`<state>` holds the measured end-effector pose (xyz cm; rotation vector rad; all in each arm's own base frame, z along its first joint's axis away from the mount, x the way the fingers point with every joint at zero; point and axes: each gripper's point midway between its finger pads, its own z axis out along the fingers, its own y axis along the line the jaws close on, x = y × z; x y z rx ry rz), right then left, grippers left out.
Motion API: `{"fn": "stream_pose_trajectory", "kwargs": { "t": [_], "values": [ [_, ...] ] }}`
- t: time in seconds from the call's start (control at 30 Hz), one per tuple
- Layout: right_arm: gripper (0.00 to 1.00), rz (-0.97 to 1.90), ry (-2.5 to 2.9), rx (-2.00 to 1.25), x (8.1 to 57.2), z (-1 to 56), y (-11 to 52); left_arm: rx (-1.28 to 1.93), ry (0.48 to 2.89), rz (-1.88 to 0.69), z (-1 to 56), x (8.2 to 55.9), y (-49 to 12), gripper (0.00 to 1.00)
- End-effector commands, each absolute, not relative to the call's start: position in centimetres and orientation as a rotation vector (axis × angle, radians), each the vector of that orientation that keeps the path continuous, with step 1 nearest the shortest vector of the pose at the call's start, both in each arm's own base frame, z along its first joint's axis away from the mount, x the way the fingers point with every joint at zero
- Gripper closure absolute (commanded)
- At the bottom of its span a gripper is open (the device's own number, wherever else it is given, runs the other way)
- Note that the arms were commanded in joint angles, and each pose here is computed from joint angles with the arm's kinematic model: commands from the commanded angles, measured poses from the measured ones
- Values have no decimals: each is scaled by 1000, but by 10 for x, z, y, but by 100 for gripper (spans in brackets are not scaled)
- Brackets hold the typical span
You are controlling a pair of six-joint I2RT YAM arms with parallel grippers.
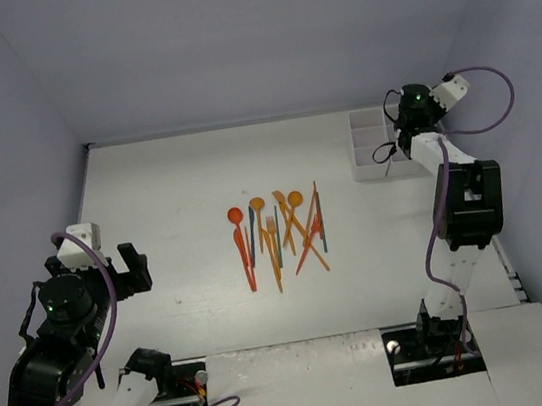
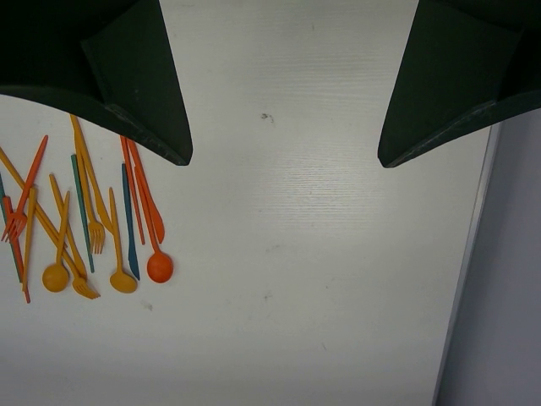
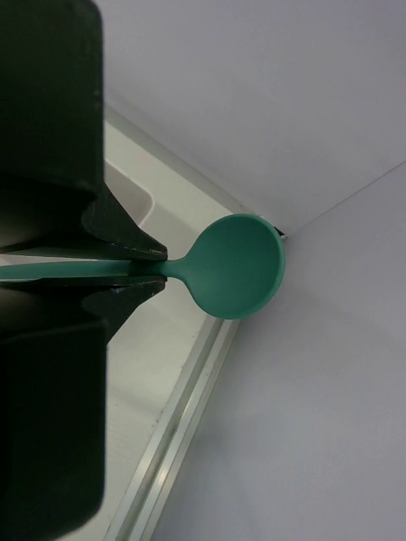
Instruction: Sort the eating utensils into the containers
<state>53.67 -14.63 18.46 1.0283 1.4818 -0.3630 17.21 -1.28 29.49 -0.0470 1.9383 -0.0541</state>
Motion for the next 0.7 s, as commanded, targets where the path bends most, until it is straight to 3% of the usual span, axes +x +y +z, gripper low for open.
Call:
{"fn": "stream_pose_trajectory", "kwargs": {
  "t": [0.0, 0.3, 0.47, 0.67],
  "values": [
    [100, -288, 1341, 1001, 563, 228, -139, -39, 1894, -101, 310, 183, -22, 10],
    [99, -286, 1391, 970, 570, 203, -113, -31, 1906, -107, 308, 185, -25, 10],
    [89, -272, 1406, 956, 563, 199, -97, -31, 1904, -118, 308, 184, -26, 10],
    [86, -282, 1418, 967, 549, 192, -97, -35, 1886, -139, 310, 179, -26, 10]
  ]
}}
